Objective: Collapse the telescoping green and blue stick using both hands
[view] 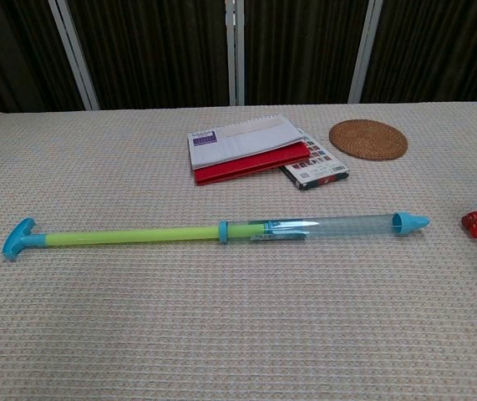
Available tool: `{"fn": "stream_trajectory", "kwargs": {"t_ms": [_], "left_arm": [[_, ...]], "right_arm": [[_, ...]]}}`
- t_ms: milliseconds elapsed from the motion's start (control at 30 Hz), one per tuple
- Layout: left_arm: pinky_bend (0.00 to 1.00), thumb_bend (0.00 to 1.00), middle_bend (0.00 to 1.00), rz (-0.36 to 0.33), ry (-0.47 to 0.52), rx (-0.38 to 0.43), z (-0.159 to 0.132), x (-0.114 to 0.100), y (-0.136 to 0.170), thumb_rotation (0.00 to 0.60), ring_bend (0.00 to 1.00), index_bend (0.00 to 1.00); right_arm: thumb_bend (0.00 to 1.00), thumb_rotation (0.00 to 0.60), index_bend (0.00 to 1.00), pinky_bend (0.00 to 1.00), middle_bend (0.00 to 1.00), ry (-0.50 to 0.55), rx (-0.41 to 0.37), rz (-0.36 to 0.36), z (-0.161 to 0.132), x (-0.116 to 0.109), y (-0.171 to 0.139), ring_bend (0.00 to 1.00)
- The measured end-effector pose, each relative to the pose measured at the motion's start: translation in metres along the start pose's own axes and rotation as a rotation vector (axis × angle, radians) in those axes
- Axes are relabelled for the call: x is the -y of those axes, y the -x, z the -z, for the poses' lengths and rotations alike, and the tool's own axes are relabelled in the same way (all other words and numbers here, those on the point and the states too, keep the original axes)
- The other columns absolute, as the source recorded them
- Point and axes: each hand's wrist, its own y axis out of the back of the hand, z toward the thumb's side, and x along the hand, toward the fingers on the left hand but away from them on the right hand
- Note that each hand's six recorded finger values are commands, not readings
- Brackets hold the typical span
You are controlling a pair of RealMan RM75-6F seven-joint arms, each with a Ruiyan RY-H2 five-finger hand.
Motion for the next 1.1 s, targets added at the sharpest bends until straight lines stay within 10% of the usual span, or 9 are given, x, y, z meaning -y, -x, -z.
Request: {"fn": "stream_trajectory", "kwargs": {"t_ms": [300,367,433,533,1100], "left_arm": [[0.0,0.0,0.0,0.012,0.004,0.005,-0.002,0.003,-0.001,0.6,0.0,0.0],[0.0,0.0,0.0,0.011,0.008,0.005,-0.002,0.002,-0.002,0.6,0.0,0.0],[0.0,0.0,0.0,0.011,0.01,0.008,-0.002,0.002,-0.004,0.6,0.0,0.0],[0.0,0.0,0.0,0.016,0.008,0.014,-0.004,0.002,-0.006,0.6,0.0,0.0],[0.0,0.0,0.0,0.05,-0.021,-0.004,-0.001,0.01,-0.023,0.6,0.0,0.0]], "right_arm": [[0.0,0.6,0.0,0.01,0.13,-0.049,0.023,0.047,0.004,-0.004,-0.003,0.1],[0.0,0.6,0.0,0.21,0.45,-0.03,0.019,0.046,0.003,-0.002,0.0,0.44],[0.0,0.6,0.0,0.72,0.77,-0.019,0.01,0.037,0.0,0.001,0.006,0.83],[0.0,0.6,0.0,1.0,0.94,-0.021,-0.019,0.003,-0.007,0.007,0.02,0.98],[0.08,0.6,0.3,1.0,1.0,-0.016,-0.106,-0.32,-0.087,0.079,0.134,1.0]]}}
